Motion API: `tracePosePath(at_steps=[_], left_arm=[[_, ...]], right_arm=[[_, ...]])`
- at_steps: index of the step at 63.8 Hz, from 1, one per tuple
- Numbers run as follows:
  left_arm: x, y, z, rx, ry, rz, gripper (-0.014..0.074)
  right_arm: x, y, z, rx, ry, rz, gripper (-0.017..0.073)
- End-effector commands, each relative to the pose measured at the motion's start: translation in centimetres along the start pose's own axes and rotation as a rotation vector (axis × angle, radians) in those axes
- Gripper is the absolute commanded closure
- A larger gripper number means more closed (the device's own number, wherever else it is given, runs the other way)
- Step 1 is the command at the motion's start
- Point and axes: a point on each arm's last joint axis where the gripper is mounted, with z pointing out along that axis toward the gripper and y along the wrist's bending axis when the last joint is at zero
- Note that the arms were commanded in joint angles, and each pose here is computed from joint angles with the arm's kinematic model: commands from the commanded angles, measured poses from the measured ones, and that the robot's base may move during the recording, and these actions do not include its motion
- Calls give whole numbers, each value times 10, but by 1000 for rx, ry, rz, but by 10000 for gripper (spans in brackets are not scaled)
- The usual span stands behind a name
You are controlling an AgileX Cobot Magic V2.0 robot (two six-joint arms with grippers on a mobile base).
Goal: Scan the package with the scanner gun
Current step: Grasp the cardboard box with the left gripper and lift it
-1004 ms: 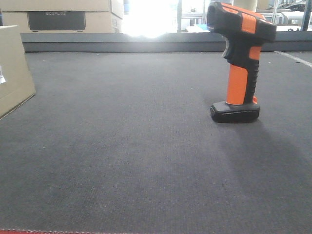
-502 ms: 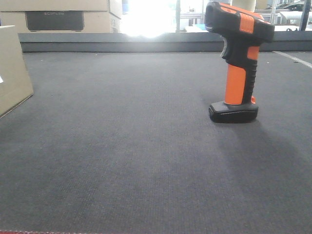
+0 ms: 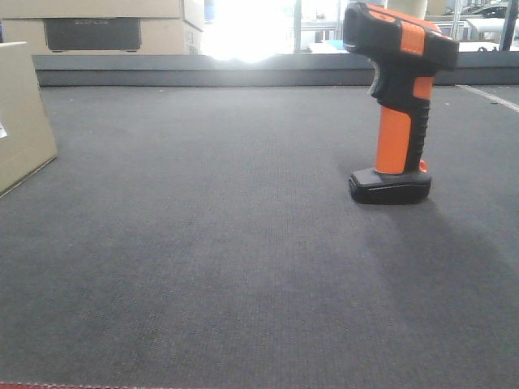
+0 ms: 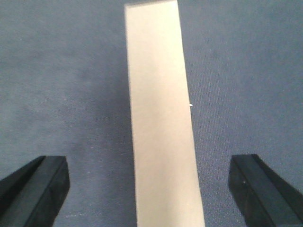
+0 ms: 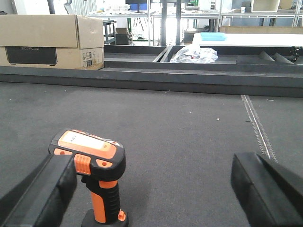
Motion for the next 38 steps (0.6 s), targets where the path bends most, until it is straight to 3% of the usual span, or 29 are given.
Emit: tracePosePath(at_steps=[1,18,31,38], left_arm=[[-4,0,19,17,42,4,13],[-8,-3,74,65,163,1,13],[-7,-5,96,97,210,-8,15],[-6,-6,106,102,234,-8,66]], right_arm=[[-3,0,1,0,-15,-7,-9],[-3,0,1,-1,-11,-2,-9],[-3,0,1,-1,-11,-2,-9],[-3,0,1,-1,-9,-2,-9]])
